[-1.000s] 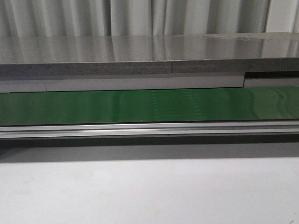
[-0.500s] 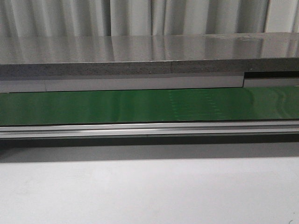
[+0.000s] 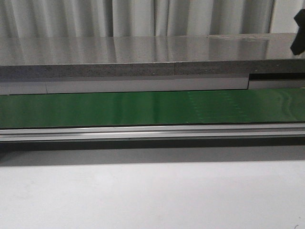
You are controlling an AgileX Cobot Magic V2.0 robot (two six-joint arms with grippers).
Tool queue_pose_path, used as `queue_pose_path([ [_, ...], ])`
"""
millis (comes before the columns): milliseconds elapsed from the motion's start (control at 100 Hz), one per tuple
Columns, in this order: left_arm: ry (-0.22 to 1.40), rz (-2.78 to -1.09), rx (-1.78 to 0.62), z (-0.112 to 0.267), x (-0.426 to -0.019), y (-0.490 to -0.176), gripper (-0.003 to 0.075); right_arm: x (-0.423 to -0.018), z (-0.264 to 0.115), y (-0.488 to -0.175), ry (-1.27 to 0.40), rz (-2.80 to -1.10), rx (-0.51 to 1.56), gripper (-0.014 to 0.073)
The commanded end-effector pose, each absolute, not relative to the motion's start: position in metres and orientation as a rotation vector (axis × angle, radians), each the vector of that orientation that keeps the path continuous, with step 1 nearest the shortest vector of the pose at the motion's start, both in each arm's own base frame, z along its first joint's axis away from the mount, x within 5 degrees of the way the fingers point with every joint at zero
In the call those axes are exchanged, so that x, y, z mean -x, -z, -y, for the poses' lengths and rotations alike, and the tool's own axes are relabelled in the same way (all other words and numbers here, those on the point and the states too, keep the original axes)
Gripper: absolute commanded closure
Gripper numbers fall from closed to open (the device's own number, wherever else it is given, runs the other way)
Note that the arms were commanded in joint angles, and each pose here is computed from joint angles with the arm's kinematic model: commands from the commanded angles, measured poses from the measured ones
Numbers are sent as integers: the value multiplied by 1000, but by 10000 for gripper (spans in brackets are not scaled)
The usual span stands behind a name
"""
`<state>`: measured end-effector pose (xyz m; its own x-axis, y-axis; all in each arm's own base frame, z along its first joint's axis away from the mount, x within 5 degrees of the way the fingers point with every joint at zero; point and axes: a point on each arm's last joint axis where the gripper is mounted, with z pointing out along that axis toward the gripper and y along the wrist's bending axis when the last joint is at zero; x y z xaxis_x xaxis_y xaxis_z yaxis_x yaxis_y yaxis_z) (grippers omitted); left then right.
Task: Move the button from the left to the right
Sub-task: 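Open the right gripper to release the button in the bin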
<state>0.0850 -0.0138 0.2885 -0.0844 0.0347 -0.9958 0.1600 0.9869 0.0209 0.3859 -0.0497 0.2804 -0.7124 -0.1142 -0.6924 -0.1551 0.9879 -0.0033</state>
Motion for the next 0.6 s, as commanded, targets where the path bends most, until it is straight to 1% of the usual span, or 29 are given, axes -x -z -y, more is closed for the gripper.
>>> queue_pose_path([
  [0,111,-1564,-130,13,-86,-304,740,-380,34,-316,-51,-2252,178,130],
  [190,111,-1564,-130,13,-86,-304,740,-372,1,-330,-29,-2228,241,130],
  [290,111,-1564,-130,13,-86,-304,740,-361,-14,-337,-4,-2200,267,130],
  [410,111,-1564,-130,13,-86,-304,740,-341,-23,-341,23,-2157,282,130],
  [590,111,-1564,-130,13,-86,-304,740,-303,-23,-346,26,-2077,269,130],
])
